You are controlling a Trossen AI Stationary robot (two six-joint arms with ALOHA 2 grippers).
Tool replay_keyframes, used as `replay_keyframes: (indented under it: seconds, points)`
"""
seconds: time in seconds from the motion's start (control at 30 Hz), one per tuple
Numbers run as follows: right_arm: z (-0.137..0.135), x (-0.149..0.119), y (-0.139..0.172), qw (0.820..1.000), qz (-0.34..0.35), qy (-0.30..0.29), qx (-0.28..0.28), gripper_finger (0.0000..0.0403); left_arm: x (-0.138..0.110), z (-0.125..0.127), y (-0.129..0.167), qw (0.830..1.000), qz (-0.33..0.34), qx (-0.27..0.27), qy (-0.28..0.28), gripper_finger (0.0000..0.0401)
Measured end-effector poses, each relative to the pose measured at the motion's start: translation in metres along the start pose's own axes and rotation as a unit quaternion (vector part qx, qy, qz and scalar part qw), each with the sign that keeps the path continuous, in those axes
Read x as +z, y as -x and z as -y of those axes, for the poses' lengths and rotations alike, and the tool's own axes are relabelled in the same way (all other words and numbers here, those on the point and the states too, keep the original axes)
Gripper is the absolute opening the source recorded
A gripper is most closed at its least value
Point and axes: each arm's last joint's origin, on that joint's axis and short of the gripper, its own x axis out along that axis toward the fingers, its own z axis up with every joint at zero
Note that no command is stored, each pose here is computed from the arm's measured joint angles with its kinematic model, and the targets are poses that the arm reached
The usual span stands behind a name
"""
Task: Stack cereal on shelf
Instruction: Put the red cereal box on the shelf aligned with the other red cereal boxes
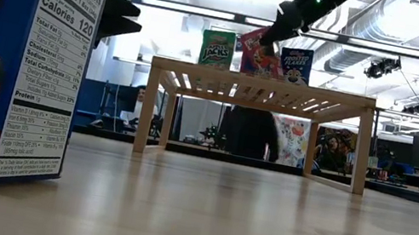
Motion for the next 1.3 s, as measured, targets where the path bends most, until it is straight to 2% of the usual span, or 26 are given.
replay_keyframes:
  seconds: [0.17,0.33,0.43,0.57,0.7,0.9,1.3]
  points:
    - [0.000,0.000,0.000,1.000,0.002,-0.004,0.001,0.0207,0.000,-0.001,0.000,1.000,-0.001,0.004,0.000,0.0170]
    - [-0.003,0.001,0.000,0.998,0.016,-0.030,0.048,0.0199,0.000,-0.001,0.000,1.000,-0.002,0.005,-0.003,0.0170]
    - [-0.003,0.002,0.000,0.997,0.023,-0.047,0.058,0.0192,0.000,-0.001,0.000,1.000,-0.002,0.004,0.001,0.0170]
    - [-0.004,0.001,-0.002,0.997,0.016,-0.053,0.055,0.0189,0.000,-0.001,0.000,1.000,-0.002,0.004,0.002,0.0170]
    - [-0.003,-0.001,-0.005,0.998,0.003,-0.057,0.023,0.0189,0.000,-0.001,0.000,1.000,-0.002,0.004,0.011,0.0170]
    - [0.000,0.003,-0.004,0.999,0.022,-0.043,0.009,0.0188,0.000,-0.001,0.000,1.000,-0.001,0.003,0.026,0.0170]
    - [0.007,-0.002,-0.005,0.997,0.023,-0.059,0.044,0.0138,0.000,-0.001,0.000,0.999,0.001,0.003,0.037,0.0170]
